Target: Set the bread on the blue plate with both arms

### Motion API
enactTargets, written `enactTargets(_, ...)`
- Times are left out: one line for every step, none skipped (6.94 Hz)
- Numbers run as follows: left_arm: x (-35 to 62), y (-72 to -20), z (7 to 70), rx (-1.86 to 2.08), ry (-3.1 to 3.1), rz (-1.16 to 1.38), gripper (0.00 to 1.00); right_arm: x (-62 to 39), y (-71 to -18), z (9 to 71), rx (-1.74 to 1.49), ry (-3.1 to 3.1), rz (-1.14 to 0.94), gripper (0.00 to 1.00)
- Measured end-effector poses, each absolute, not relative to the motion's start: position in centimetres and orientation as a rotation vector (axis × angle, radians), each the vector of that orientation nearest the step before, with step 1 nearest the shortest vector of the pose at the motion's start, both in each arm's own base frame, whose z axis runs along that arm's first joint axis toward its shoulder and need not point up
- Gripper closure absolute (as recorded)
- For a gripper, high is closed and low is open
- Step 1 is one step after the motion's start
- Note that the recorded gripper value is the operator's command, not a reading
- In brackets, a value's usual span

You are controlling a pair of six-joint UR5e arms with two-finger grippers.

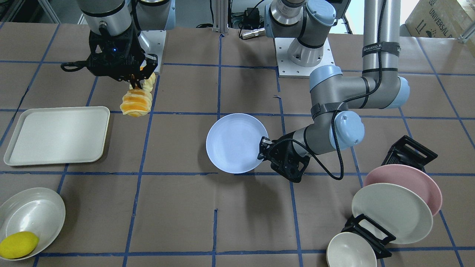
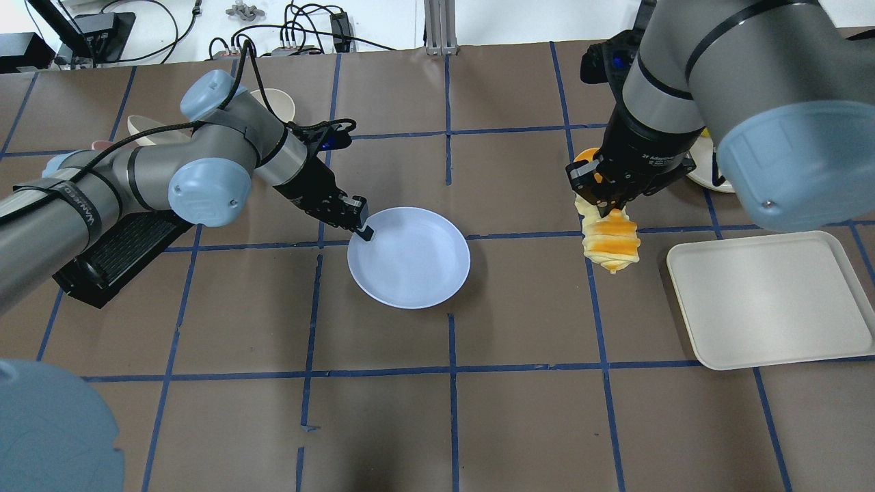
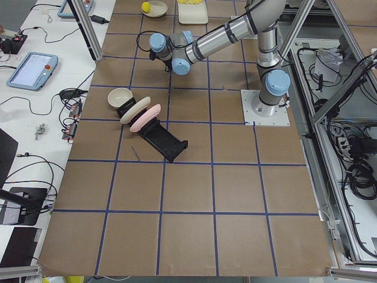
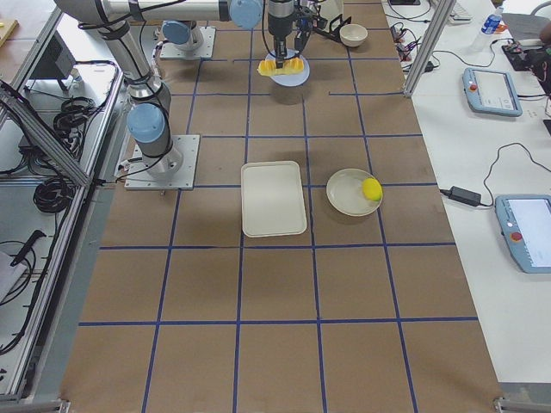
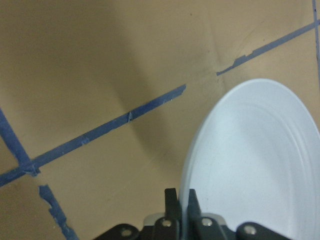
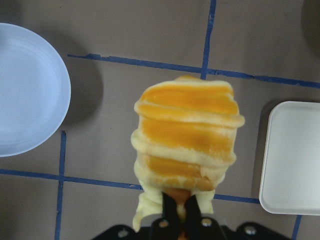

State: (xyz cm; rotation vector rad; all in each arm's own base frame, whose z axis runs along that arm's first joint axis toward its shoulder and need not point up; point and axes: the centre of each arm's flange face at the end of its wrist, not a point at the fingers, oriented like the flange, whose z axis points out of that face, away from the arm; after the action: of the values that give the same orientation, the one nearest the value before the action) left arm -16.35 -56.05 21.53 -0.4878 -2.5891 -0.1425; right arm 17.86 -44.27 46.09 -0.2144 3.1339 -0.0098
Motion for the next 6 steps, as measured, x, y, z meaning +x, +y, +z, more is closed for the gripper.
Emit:
enactTargets(-17.0, -55.7, 20.8, -0.491, -2.592, -0.137, 0.90, 18.0, -44.5, 45.2, -0.209, 3.129, -0.024, 0.99)
enactTargets(-17.5, -55.6, 20.5, -0.486, -2.595, -0.132, 0.89, 18.1, -44.9, 44.0, -0.204, 3.126, -0.036, 0.99)
enactTargets(-18.0, -55.6, 20.3, -0.477, -2.595, -0.121, 0.88, 18.2, -45.3, 42.9, -0.204, 3.124, -0.051, 0.99)
enactTargets(-18.7, -55.7, 20.2, -0.476, -2.593, -0.101, 0.86, 18.3, -45.7, 42.2, -0.204, 3.122, -0.074, 0.99)
enactTargets(-19.5, -56.0, 19.7, -0.478, -2.594, -0.079, 0.81, 18.4, -46.3, 41.4, -0.204, 3.121, -0.085, 0.99)
enactTargets(-20.1, -56.1, 19.0, -0.467, -2.592, -0.077, 0.46, 18.7, -47.0, 40.5, -0.212, 3.120, -0.089, 0.99)
